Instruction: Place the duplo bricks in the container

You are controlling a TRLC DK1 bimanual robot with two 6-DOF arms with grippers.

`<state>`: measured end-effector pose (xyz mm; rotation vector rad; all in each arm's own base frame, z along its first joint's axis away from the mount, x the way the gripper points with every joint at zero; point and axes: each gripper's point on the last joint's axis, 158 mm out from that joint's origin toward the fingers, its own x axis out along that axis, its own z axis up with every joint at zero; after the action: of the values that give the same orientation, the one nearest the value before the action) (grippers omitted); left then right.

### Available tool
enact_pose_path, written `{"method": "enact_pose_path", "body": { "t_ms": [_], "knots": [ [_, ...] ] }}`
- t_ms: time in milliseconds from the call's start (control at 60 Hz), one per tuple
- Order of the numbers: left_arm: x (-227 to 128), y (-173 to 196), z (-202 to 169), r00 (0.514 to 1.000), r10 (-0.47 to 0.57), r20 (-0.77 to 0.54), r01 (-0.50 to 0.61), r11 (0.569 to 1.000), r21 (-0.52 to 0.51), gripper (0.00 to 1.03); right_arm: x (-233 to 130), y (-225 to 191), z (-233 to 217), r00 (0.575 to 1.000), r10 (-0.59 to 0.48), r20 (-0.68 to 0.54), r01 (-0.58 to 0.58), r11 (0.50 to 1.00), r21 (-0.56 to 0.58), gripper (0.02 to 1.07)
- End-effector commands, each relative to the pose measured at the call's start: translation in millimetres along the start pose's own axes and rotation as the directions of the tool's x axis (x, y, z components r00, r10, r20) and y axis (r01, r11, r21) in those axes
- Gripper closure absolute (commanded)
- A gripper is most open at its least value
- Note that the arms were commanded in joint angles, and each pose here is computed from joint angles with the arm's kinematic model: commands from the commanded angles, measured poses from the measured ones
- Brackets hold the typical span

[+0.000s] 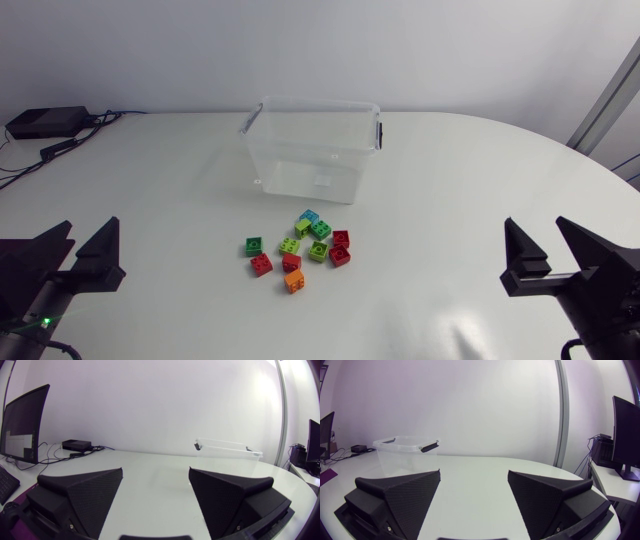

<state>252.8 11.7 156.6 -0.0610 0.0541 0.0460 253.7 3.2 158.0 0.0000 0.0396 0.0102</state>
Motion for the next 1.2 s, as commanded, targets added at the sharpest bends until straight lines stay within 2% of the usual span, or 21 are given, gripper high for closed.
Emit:
{"method": "enact_pose_path", "body": {
  "t_ms": [0, 317, 483, 583, 650, 700, 717, 750, 833, 967, 1117, 1183],
  "knots": [
    [-2, 0, 8, 1.000, 0.002, 0.025, -0.002, 1.000, 0.004, 0.12, 0, 4, -7, 1.000, 0.015, -0.014, -0.015, 1.000, 0.016, 0.10],
    [-2, -6, 42, 1.000, -0.015, 0.018, 0.015, 1.000, 0.004, 0.12, 0, 8, 20, 0.999, 0.032, -0.014, -0.032, 0.999, 0.018, 0.10],
    [14, -18, 45, 0.992, -0.051, -0.119, 0.052, 0.999, 0.005, 0.12, 9, 13, 32, 0.996, 0.048, -0.077, -0.046, 0.998, 0.031, 0.10],
    [27, -25, 37, 0.968, -0.064, -0.241, 0.068, 0.998, 0.009, 0.12, 15, 20, 34, 0.989, 0.072, -0.128, -0.068, 0.997, 0.039, 0.10],
    [36, -31, 19, 0.911, -0.069, -0.407, 0.091, 0.995, 0.033, 0.12, 20, 24, 33, 0.983, 0.083, -0.164, -0.078, 0.996, 0.039, 0.10],
    [40, -34, -4, 0.826, -0.060, -0.560, 0.108, 0.993, 0.053, 0.11, 25, 27, 33, 0.976, 0.092, -0.197, -0.085, 0.995, 0.044, 0.10],
    [42, -33, -3, 0.818, -0.057, -0.572, 0.108, 0.993, 0.055, 0.11, 26, 28, 31, 0.974, 0.093, -0.208, -0.086, 0.995, 0.044, 0.10],
    [47, -33, -15, 0.753, -0.044, -0.657, 0.112, 0.992, 0.061, 0.11, 29, 29, 29, 0.967, 0.092, -0.239, -0.083, 0.996, 0.045, 0.10],
    [54, -35, -35, 0.631, -0.033, -0.775, 0.119, 0.991, 0.055, 0.11, 36, 31, 21, 0.947, 0.095, -0.306, -0.080, 0.995, 0.062, 0.10],
    [61, -58, -48, 0.552, -0.081, -0.830, 0.168, 0.986, 0.015, 0.11, 38, 39, 19, 0.929, 0.112, -0.353, -0.087, 0.993, 0.085, 0.09],
    [63, -94, -56, 0.424, -0.177, -0.888, 0.211, 0.973, -0.093, 0.11, 37, 49, 13, 0.910, 0.126, -0.394, -0.098, 0.991, 0.090, 0.09],
    [67, -110, -64, 0.362, -0.187, -0.913, 0.226, 0.968, -0.108, 0.11, 35, 58, 11, 0.904, 0.136, -0.406, -0.117, 0.991, 0.072, 0.09]
  ]
}}
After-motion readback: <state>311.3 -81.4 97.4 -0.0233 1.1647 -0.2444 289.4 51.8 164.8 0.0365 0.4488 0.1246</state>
